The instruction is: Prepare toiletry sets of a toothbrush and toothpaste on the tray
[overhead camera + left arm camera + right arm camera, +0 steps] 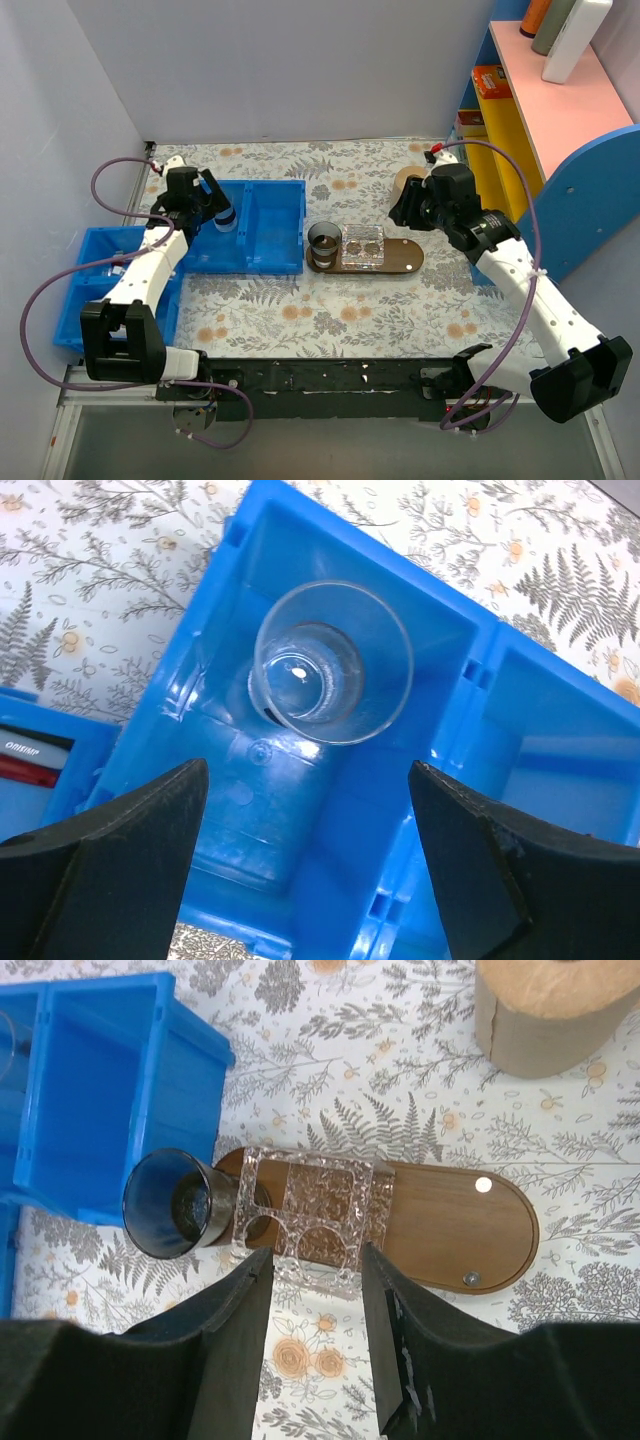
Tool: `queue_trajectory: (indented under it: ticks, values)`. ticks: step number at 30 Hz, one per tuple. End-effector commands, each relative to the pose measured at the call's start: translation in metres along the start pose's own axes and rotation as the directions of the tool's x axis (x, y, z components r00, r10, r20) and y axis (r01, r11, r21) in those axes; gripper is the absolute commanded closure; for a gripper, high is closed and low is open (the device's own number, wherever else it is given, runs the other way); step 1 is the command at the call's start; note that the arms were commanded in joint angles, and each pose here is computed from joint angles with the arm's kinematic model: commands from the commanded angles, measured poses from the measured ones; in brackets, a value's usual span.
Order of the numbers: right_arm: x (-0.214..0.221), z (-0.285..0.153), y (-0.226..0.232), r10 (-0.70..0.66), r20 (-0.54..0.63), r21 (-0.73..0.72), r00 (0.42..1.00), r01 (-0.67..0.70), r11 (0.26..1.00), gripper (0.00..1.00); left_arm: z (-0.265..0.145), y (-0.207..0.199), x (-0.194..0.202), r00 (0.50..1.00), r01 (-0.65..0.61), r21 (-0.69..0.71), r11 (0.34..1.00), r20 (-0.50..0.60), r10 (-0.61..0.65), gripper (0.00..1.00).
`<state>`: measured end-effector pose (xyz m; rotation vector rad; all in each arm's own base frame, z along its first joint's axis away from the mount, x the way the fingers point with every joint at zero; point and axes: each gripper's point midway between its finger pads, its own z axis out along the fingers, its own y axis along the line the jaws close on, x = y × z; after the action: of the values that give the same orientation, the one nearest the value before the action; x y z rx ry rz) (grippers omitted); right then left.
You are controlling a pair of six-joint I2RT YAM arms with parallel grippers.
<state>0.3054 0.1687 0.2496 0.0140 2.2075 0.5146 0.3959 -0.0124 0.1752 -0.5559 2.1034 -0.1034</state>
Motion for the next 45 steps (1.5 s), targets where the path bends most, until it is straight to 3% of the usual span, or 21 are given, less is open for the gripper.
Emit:
queue_trajectory:
  ticks: [1, 4, 13, 15, 16, 19, 21, 29, 36, 45]
  values:
    - [-0.001, -0.001, 0.010, -0.018, 0.033, -0.081, 0.999, 0.021, 0.997, 0.52, -0.002, 0.019, -0.013, 0.996, 0.088, -0.099, 0.991, 0.035, -0.085, 0.23]
    - [0.005, 0.001, 0.012, -0.017, 0.022, -0.106, 1.000, 0.019, 0.994, 0.52, 0.005, 0.020, -0.010, 0.993, 0.120, -0.129, 0.984, 0.020, -0.119, 0.34]
    - [0.015, 0.000, 0.012, -0.019, 0.009, -0.135, 1.000, 0.020, 0.991, 0.52, 0.031, 0.021, -0.004, 0.986, 0.164, -0.162, 0.973, 0.007, -0.166, 0.46]
    - [0.016, -0.001, 0.013, -0.019, 0.010, -0.145, 1.000, 0.020, 0.989, 0.52, 0.038, 0.021, -0.002, 0.986, 0.162, -0.167, 0.973, -0.003, -0.165, 0.49]
    - [0.017, -0.001, 0.014, -0.020, 0.006, -0.150, 1.000, 0.020, 0.989, 0.52, 0.040, 0.020, -0.002, 0.986, 0.162, -0.166, 0.973, -0.004, -0.165, 0.55]
    - [0.021, -0.001, 0.014, -0.017, -0.002, -0.158, 1.000, 0.017, 0.987, 0.52, 0.047, 0.022, 0.002, 0.987, 0.155, -0.179, 0.972, -0.019, -0.161, 0.58]
    - [0.024, 0.000, 0.013, -0.018, -0.008, -0.159, 1.000, 0.017, 0.987, 0.52, 0.052, 0.022, 0.005, 0.987, 0.151, -0.180, 0.972, -0.030, -0.159, 0.68]
    - [0.037, 0.007, 0.009, -0.017, -0.036, -0.161, 0.999, 0.011, 0.987, 0.52, 0.058, 0.021, 0.012, 0.986, 0.145, -0.180, 0.973, -0.055, -0.157, 0.80]
    - [0.040, 0.011, 0.011, -0.015, -0.048, -0.174, 0.999, 0.006, 0.985, 0.52, 0.056, 0.022, 0.009, 0.989, 0.126, -0.185, 0.975, -0.056, -0.138, 0.99]
    - [0.040, 0.010, 0.011, -0.021, -0.049, -0.175, 0.999, 0.012, 0.984, 0.52, 0.046, 0.021, -0.009, 0.994, 0.099, -0.178, 0.979, -0.021, -0.104, 1.00]
